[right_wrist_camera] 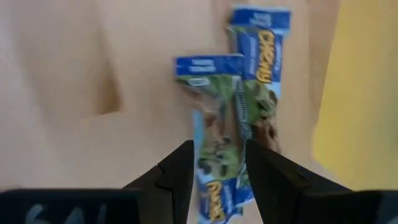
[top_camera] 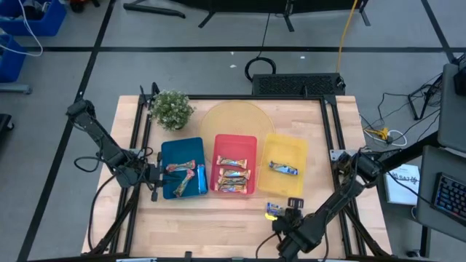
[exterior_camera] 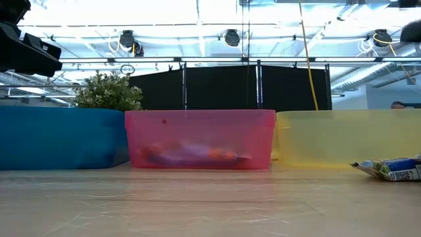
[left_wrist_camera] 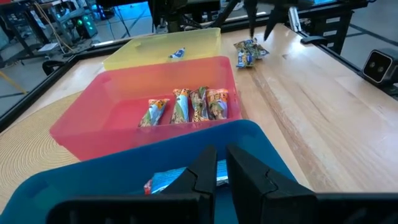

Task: Pick and place Granola Bars by type
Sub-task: Put the bottom blue granola bar into the yellow bin

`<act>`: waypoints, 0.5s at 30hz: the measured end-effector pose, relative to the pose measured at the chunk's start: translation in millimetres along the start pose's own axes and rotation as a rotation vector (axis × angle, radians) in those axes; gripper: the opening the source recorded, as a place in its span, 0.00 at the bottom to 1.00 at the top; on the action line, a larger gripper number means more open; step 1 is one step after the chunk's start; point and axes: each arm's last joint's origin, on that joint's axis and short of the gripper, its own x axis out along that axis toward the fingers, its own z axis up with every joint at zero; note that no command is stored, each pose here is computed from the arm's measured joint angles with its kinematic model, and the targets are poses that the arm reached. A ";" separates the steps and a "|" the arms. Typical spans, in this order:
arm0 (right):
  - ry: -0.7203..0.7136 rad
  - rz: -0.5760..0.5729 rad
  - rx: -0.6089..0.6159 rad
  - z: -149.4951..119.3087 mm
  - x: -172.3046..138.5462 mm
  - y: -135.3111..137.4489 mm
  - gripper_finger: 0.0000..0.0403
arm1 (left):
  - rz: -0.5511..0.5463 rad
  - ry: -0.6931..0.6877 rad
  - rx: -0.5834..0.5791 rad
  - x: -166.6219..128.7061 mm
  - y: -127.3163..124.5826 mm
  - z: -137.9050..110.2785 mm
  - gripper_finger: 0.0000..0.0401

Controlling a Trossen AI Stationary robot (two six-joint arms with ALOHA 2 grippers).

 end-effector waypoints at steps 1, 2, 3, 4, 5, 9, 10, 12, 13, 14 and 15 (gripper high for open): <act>0.005 -0.007 0.011 -1.8 4.9 -0.9 0.34 | 0.000 0.000 -0.003 0.0 0.0 0.0 0.11; 0.009 -0.014 0.018 -3.7 10.1 -1.8 0.34 | 0.000 0.000 -0.004 0.0 0.0 0.0 0.11; 0.014 -0.023 0.017 -5.8 15.1 -2.9 0.34 | 0.000 0.000 -0.004 0.0 0.0 0.0 0.11; 0.016 -0.029 0.016 -7.8 20.2 -3.7 0.34 | -0.001 0.000 -0.006 0.0 0.0 0.0 0.11; 0.018 -0.030 0.015 -9.8 25.1 -4.3 0.34 | -0.001 0.000 -0.006 0.0 0.0 0.0 0.11; 0.018 -0.004 0.009 -16.9 44.4 -5.6 0.34 | -0.003 0.000 -0.006 0.0 -0.1 0.0 0.11; 0.021 0.004 0.009 -18.4 47.2 -6.4 0.34 | -0.003 0.001 -0.006 0.0 -0.1 0.0 0.11; 0.030 0.010 0.009 -20.8 52.4 -7.4 0.34 | -0.003 0.000 -0.006 0.0 -0.1 0.0 0.11; 0.033 0.012 0.011 -21.0 54.1 -8.0 0.34 | -0.003 0.001 -0.005 0.0 -0.1 0.0 0.11; 0.036 0.013 0.013 -21.6 55.2 -8.2 0.34 | -0.003 0.000 -0.005 0.0 -0.1 0.0 0.11; 0.038 0.014 0.015 -21.6 55.4 -8.2 0.34 | -0.003 0.000 -0.005 0.0 -0.1 -0.1 0.11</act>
